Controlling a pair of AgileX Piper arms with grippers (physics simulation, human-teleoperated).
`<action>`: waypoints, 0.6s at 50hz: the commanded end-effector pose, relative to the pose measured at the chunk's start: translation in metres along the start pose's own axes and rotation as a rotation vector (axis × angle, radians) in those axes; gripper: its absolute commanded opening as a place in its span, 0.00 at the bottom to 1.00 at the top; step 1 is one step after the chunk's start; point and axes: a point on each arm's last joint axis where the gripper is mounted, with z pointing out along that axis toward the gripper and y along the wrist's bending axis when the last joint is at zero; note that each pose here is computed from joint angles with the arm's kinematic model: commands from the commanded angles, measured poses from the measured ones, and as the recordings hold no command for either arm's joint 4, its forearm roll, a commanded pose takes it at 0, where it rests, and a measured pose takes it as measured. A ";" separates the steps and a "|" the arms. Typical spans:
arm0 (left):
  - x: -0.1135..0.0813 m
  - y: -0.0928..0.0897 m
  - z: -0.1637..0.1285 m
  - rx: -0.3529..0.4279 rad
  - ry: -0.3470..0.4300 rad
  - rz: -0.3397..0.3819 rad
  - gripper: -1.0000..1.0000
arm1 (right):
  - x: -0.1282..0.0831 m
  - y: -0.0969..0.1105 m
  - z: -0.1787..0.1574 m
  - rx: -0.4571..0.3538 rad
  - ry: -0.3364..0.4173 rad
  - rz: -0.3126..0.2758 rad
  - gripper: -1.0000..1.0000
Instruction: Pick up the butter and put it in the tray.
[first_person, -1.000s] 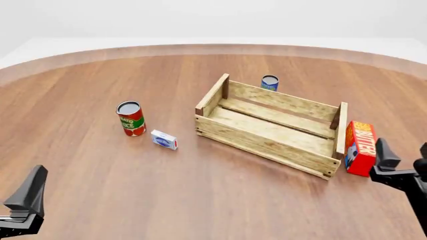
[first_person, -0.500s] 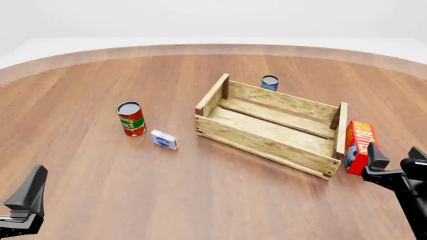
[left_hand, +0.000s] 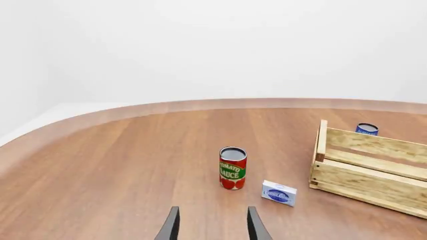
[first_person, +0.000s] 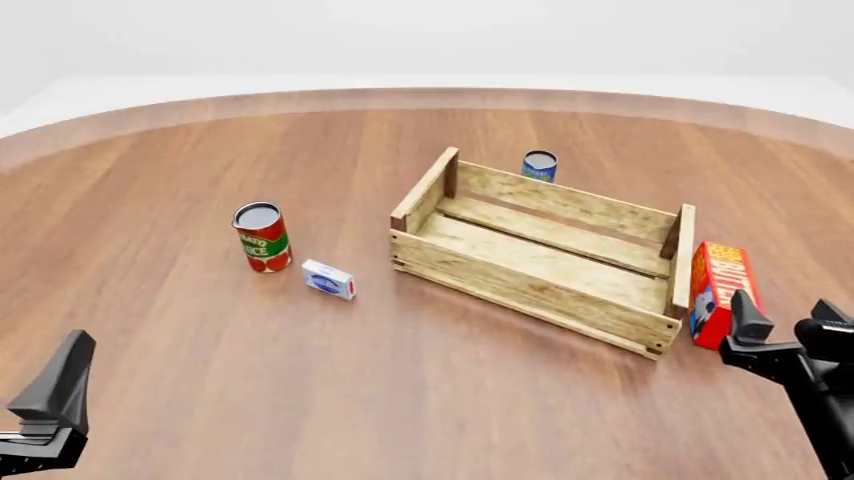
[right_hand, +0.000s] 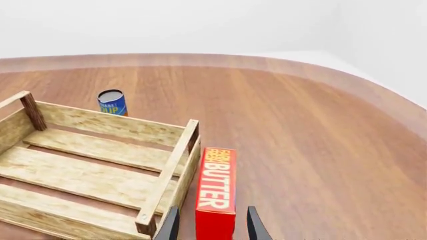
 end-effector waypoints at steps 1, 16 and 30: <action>0.000 0.000 0.000 0.000 0.000 0.000 1.00 | 0.002 -0.001 0.001 0.004 0.013 0.002 1.00; 0.000 0.000 0.000 0.000 0.000 0.000 1.00 | 0.004 -0.001 0.002 0.006 0.025 0.001 1.00; 0.000 0.000 0.000 0.000 0.000 0.000 1.00 | 0.006 -0.001 0.008 0.006 0.036 0.002 1.00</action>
